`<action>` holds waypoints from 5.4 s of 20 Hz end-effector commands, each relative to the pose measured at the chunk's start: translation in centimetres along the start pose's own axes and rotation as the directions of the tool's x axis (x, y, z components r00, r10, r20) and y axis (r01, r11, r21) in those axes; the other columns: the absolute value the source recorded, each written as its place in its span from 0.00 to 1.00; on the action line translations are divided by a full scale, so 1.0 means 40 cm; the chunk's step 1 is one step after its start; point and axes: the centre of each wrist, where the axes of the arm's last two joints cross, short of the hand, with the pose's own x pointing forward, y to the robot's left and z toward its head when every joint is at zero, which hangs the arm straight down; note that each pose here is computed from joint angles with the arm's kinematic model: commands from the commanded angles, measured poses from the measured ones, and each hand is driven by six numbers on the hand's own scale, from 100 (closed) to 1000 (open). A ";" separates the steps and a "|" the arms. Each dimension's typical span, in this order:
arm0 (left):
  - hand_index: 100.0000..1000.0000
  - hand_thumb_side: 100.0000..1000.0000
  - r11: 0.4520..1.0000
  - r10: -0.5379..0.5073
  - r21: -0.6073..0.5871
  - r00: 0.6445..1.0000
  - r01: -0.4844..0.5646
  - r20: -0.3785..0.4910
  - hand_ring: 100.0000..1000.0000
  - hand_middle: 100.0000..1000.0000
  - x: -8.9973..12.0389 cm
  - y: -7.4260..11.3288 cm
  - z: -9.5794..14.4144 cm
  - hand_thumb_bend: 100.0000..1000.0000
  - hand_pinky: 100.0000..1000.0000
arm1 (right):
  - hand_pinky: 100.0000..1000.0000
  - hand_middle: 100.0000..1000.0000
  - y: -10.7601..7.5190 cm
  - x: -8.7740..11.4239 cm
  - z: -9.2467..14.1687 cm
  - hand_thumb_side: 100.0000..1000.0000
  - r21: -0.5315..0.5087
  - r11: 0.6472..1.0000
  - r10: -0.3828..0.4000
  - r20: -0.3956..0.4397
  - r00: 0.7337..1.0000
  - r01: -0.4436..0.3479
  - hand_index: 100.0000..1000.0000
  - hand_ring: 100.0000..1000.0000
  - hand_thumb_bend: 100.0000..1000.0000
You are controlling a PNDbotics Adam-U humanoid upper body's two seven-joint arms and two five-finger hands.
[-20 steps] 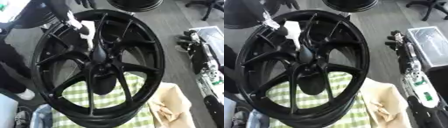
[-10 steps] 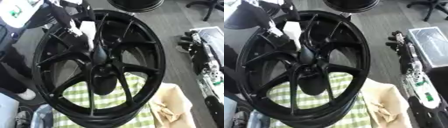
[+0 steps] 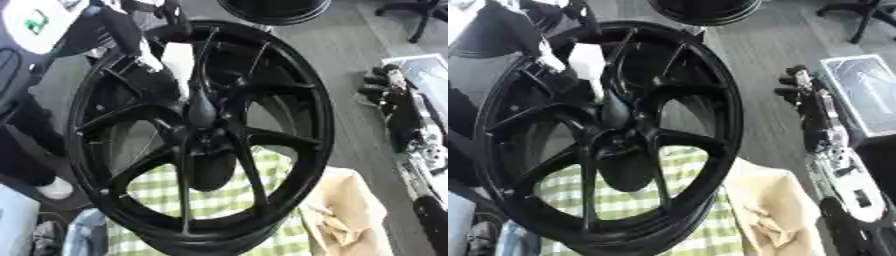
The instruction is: Pull the pin out of the wheel hub.
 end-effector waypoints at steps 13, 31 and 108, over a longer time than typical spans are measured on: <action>0.84 0.36 0.998 0.049 0.034 0.999 -0.048 -0.023 0.88 0.81 -0.030 0.020 0.018 0.53 0.93 | 0.89 0.66 -0.001 0.017 -0.013 0.78 -0.001 1.000 0.005 0.013 1.000 -0.005 0.78 0.69 0.00; 0.63 0.08 0.994 0.109 0.023 0.993 -0.110 0.054 0.79 0.69 -0.028 0.004 -0.003 0.20 0.87 | 0.89 0.65 0.004 0.011 -0.014 0.80 -0.009 1.000 0.004 -0.005 1.000 -0.005 0.78 0.69 0.00; 0.76 0.79 -0.137 0.774 0.945 0.563 -0.298 0.290 0.77 0.71 -0.170 -0.571 0.530 0.08 0.81 | 0.89 0.65 -0.052 0.043 -0.015 0.80 -0.140 0.990 -0.012 0.040 0.999 0.017 0.78 0.69 0.00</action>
